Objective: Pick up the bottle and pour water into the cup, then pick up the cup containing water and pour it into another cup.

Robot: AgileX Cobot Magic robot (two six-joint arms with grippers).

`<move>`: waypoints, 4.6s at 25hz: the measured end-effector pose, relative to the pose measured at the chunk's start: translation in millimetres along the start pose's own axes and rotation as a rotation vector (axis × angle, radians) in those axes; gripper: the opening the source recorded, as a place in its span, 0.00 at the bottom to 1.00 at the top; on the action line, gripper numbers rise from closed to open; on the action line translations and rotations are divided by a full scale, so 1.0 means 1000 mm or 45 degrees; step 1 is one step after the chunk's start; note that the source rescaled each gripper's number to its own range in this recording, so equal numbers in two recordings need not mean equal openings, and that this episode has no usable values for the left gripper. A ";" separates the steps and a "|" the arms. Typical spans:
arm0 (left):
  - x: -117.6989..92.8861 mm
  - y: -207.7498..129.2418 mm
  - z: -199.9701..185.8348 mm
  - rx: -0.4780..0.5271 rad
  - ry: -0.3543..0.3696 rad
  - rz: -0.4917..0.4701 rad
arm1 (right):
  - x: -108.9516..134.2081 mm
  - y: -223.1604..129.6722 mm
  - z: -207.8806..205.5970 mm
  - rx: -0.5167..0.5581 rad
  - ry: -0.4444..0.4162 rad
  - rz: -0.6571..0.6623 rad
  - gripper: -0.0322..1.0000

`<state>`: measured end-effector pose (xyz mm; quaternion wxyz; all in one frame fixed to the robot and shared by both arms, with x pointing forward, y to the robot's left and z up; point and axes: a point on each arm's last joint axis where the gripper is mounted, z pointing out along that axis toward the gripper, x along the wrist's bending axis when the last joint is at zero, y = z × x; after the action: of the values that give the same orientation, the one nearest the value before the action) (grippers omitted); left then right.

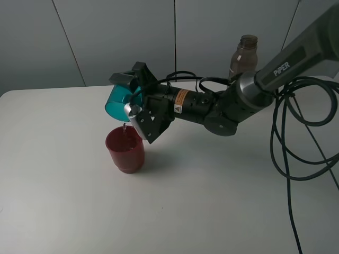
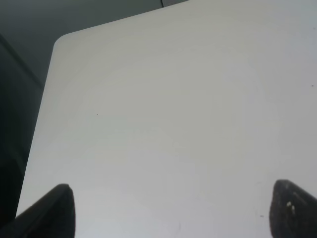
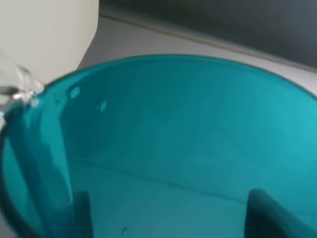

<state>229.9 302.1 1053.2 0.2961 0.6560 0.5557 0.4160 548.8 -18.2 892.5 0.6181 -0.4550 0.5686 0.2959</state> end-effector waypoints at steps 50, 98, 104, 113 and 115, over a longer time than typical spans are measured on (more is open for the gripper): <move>0.000 0.000 0.000 0.000 0.000 0.000 | 0.076 -0.059 -0.037 0.782 0.039 2.319 0.06; 0.000 0.000 0.000 0.000 0.000 -0.005 | 0.111 -0.063 -0.027 0.891 0.019 2.380 0.99; 0.000 0.000 0.000 0.000 0.000 -0.005 | 0.093 -0.063 -0.035 0.899 0.037 2.348 1.00; 0.000 0.000 0.000 0.000 0.000 -0.005 | 0.073 -0.042 -0.076 0.979 0.137 2.197 1.00; 0.000 0.000 0.000 0.000 0.000 -0.005 | 0.065 -0.038 -0.086 0.991 0.143 2.178 1.00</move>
<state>229.9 302.1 1053.2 0.2969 0.6550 0.5569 0.4155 556.7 -120.8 843.1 0.2712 0.3421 0.7976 0.4162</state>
